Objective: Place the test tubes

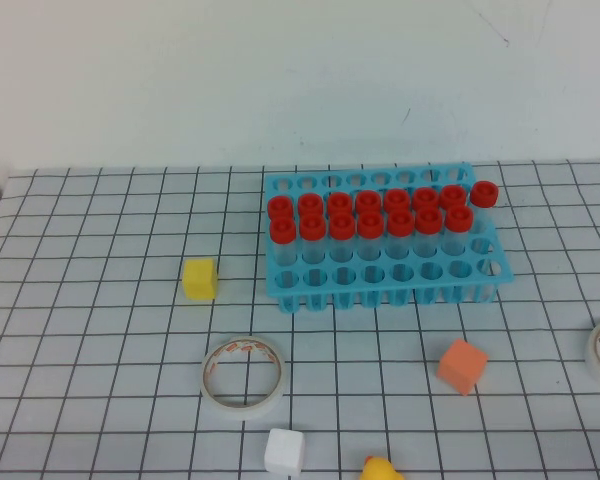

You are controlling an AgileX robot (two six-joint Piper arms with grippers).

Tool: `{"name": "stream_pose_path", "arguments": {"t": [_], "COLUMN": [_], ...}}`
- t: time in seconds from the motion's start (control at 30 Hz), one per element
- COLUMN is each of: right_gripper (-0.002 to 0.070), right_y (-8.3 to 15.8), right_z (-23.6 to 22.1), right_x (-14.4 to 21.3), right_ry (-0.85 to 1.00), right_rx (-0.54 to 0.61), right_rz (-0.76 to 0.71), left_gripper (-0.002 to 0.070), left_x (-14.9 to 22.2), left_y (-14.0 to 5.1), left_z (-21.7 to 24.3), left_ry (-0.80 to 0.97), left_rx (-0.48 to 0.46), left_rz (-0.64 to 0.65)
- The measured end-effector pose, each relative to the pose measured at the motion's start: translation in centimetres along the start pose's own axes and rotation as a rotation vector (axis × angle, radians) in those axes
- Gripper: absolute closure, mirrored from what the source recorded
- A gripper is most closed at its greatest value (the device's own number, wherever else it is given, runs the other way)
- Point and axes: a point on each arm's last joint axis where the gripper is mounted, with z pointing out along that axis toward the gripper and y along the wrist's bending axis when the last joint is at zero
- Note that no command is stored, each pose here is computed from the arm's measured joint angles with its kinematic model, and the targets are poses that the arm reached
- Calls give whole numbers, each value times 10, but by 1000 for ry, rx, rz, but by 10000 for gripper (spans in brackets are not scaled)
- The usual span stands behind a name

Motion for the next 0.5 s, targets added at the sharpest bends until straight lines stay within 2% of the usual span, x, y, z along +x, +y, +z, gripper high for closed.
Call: {"name": "stream_pose_path", "arguments": {"t": [0.33,0.5], "right_gripper": [678,678], "right_y": [2,3], "right_z": [1,1], "right_x": [5,5], "right_ry": [25,26], "right_rx": [-16,-15], "right_rz": [171,192], "left_gripper": [676,676], "left_x": [0,0], "left_y": [0,0], "left_z": [0,0], "left_ry": [0,0], "left_rx": [0,0], "left_rz": [0,0]}}
